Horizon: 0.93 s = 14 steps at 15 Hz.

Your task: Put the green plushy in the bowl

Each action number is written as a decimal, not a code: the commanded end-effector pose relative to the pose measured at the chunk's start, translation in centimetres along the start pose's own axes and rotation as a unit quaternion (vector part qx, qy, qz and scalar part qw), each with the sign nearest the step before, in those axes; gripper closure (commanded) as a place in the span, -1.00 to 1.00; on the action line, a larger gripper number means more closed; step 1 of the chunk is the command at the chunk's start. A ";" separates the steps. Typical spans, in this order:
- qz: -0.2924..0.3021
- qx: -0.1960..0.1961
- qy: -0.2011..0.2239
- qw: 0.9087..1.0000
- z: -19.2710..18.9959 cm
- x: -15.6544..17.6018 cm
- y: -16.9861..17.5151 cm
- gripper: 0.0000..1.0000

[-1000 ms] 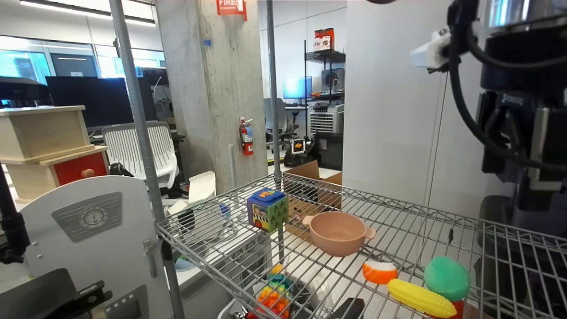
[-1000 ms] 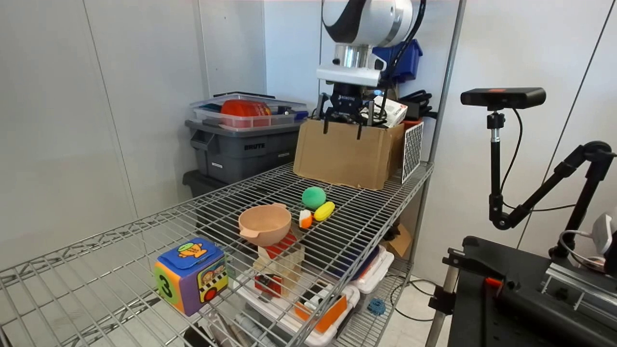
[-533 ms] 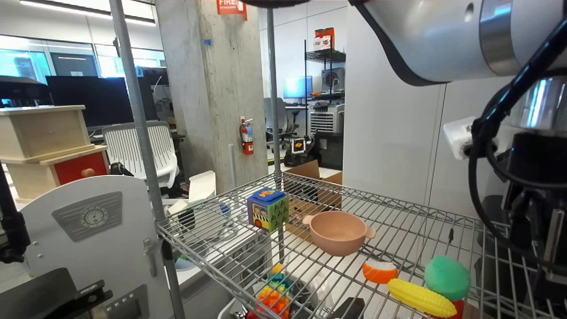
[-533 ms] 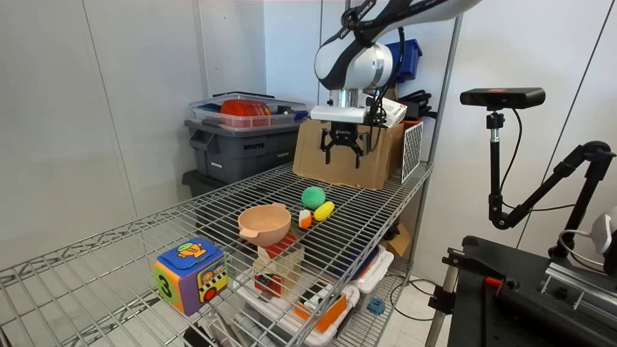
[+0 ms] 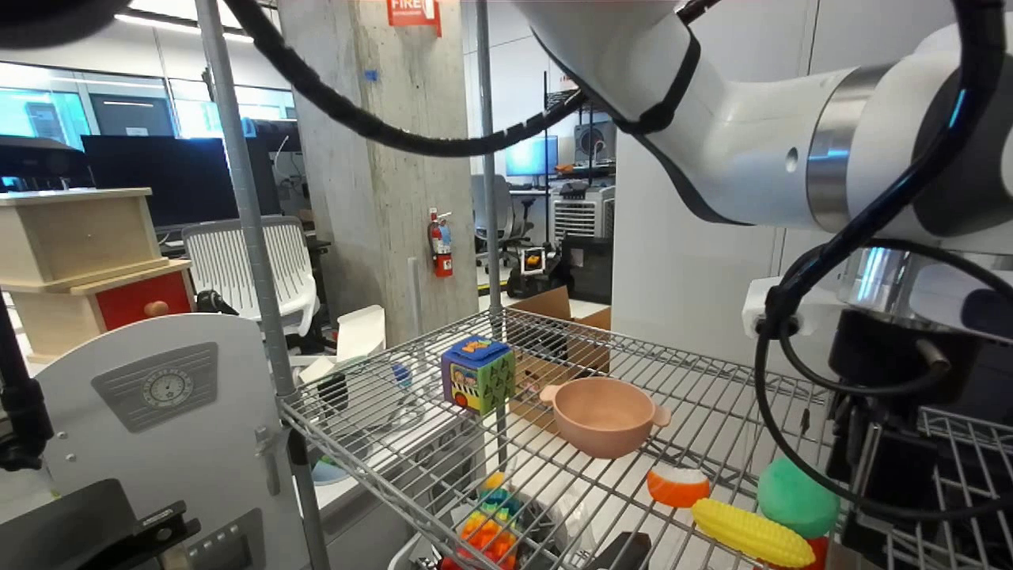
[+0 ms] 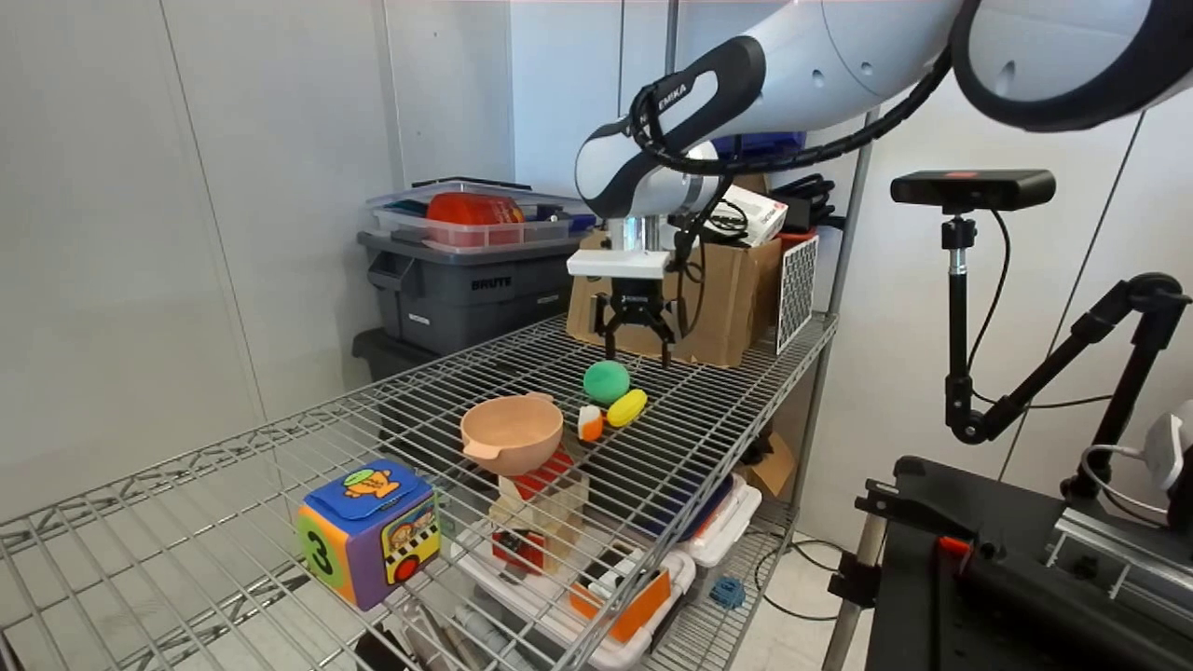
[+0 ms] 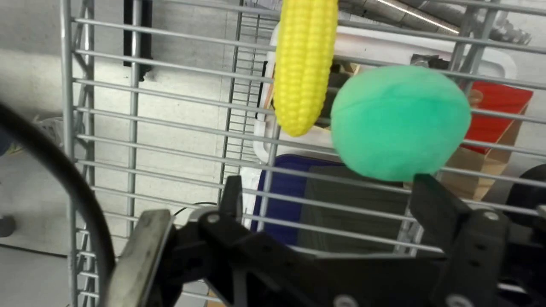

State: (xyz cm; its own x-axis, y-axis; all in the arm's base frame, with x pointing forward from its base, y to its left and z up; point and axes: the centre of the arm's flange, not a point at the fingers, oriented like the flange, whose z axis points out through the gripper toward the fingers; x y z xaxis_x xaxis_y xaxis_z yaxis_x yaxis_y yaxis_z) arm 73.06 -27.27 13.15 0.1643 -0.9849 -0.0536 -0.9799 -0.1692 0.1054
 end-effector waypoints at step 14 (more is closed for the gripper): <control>0.021 0.062 -0.022 0.998 0.5 -2.8 -11.9 -0.01</control>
State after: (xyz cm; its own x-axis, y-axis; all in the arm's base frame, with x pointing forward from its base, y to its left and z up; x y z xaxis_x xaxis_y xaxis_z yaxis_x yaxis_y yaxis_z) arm 76.91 -21.15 12.33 0.1359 -0.9866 -0.0906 -0.9907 -0.1352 -0.0141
